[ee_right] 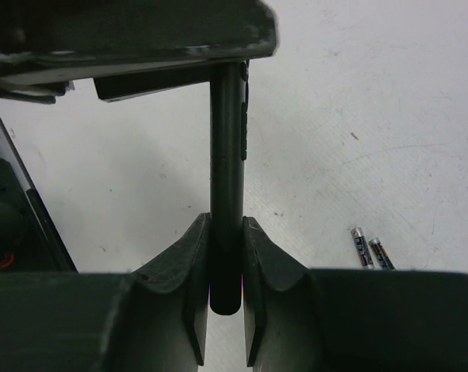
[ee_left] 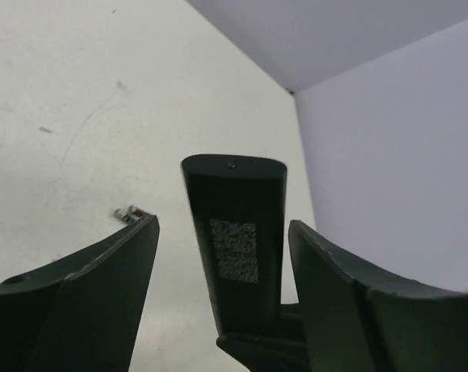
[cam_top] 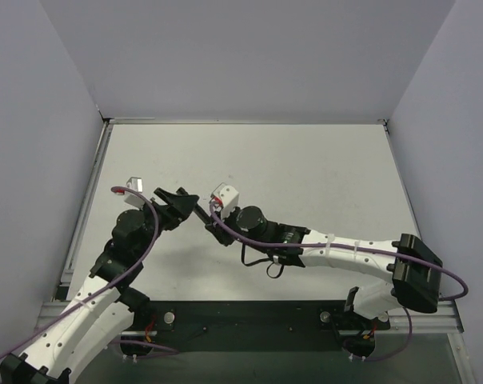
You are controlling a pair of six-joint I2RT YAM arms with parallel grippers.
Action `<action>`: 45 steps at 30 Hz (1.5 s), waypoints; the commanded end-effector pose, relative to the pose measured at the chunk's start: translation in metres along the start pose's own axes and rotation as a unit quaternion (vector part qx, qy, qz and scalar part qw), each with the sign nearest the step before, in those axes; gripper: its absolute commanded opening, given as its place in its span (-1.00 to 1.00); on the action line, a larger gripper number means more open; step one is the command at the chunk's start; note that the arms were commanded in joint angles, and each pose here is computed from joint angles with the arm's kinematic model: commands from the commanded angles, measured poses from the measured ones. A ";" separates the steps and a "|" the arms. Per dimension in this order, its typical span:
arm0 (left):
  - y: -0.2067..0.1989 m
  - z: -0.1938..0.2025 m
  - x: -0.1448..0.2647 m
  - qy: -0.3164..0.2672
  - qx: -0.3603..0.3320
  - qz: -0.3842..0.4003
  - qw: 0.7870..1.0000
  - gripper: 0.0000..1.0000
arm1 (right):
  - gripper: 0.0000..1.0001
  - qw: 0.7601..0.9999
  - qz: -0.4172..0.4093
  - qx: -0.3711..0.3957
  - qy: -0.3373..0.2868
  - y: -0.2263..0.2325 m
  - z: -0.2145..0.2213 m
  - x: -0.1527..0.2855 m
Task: Load the batteries into the remote control
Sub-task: Turn over the remote control.
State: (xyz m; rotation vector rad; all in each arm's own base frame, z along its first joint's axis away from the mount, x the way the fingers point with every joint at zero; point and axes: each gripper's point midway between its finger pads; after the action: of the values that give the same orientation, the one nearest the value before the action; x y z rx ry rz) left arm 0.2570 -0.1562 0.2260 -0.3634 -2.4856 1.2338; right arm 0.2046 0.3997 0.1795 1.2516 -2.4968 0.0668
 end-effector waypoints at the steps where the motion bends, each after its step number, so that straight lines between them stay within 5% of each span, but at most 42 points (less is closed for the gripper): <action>1: -0.056 -0.030 0.020 -0.060 -0.041 0.131 0.989 0.64 | -1.00 0.996 -0.019 -0.065 -0.061 -0.011 -0.047 0.028; 4: -0.073 -0.038 0.032 -0.089 -0.067 0.184 0.977 0.74 | -1.00 0.990 -0.079 -0.102 -0.060 -0.008 -0.057 0.042; 15: -0.133 -0.023 0.054 -0.057 -0.097 0.359 0.926 0.74 | -1.00 0.949 -0.246 -0.179 -0.086 0.017 -0.099 0.085; 25: -0.145 -0.021 0.054 -0.046 -0.079 0.394 0.915 0.69 | -1.00 0.920 -0.323 -0.210 -0.073 0.036 -0.109 0.091; 33: -0.154 -0.020 0.065 -0.044 -0.058 0.435 0.898 0.33 | -1.00 0.906 -0.347 -0.231 -0.071 0.038 -0.112 0.091; 45: -0.149 -0.023 0.068 -0.054 -0.042 0.428 0.901 -0.18 | -1.00 0.897 -0.361 -0.247 -0.061 0.035 -0.107 0.085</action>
State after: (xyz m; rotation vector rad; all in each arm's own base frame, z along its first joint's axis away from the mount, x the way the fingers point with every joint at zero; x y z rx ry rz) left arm 0.2050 -0.2092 0.3467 -1.4785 -2.5011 1.4003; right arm 0.1624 0.3755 0.2924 1.7475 -1.7828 -0.7817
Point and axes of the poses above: each gripper's point midway between its finger pads, its own x axis back along the fingers, its own y axis along the line the jaws close on, z = x × y, and after that the axes turned 2 degrees about -x, right-handed
